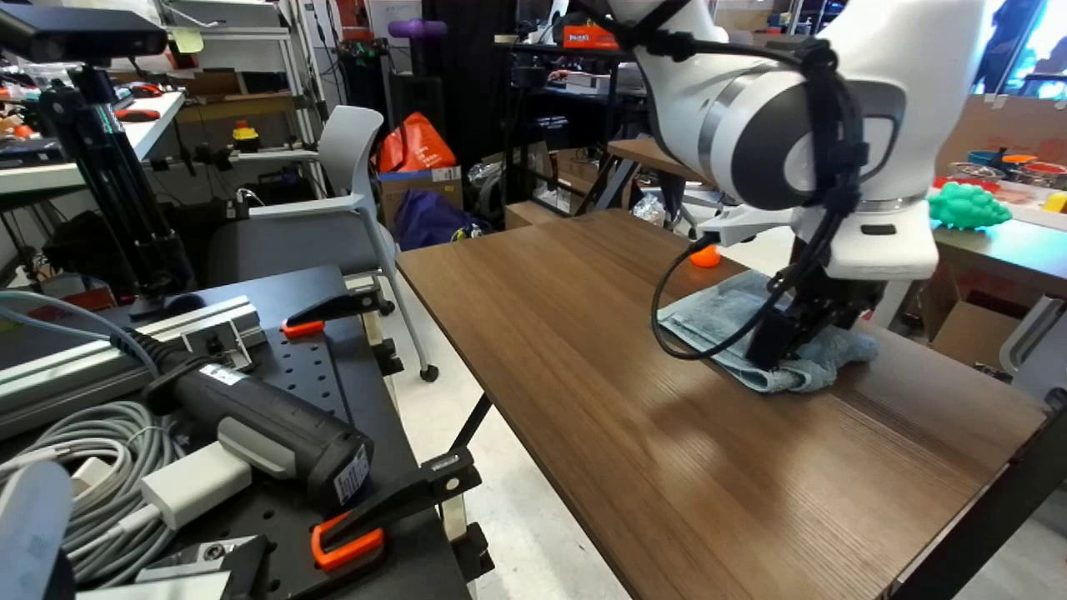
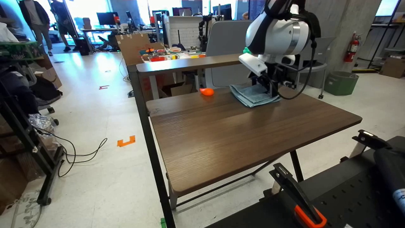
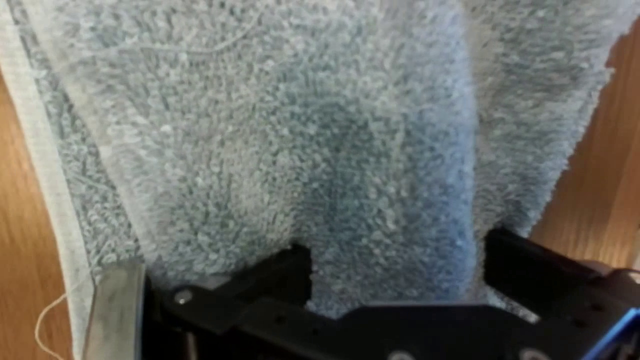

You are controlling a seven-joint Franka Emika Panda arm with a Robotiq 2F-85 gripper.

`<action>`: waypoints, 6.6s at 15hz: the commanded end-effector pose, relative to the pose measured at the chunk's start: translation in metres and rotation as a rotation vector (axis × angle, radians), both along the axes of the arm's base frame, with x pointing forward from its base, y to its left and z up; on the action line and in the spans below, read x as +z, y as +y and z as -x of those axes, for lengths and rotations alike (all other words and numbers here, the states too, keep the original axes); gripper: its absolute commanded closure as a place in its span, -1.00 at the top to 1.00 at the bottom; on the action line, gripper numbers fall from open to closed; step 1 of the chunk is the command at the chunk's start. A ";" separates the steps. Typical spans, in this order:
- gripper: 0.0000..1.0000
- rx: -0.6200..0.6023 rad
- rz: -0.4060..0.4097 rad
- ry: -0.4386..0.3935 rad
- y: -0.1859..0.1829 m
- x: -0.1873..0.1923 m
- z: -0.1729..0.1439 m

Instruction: Wipe the table

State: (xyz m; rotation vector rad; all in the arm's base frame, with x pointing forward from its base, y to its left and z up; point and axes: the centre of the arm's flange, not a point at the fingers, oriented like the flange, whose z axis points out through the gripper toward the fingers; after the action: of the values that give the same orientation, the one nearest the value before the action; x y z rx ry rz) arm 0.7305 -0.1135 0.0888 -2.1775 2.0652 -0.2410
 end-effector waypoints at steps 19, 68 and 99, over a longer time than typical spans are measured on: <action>1.00 0.227 0.159 0.206 -0.067 -0.026 0.123; 1.00 0.843 0.157 -0.027 0.127 0.024 0.200; 1.00 0.614 0.179 0.005 0.273 -0.025 0.096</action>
State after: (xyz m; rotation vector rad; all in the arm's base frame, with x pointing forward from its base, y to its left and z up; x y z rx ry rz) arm 0.5857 0.1840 0.0861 -2.8404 1.1590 -0.3032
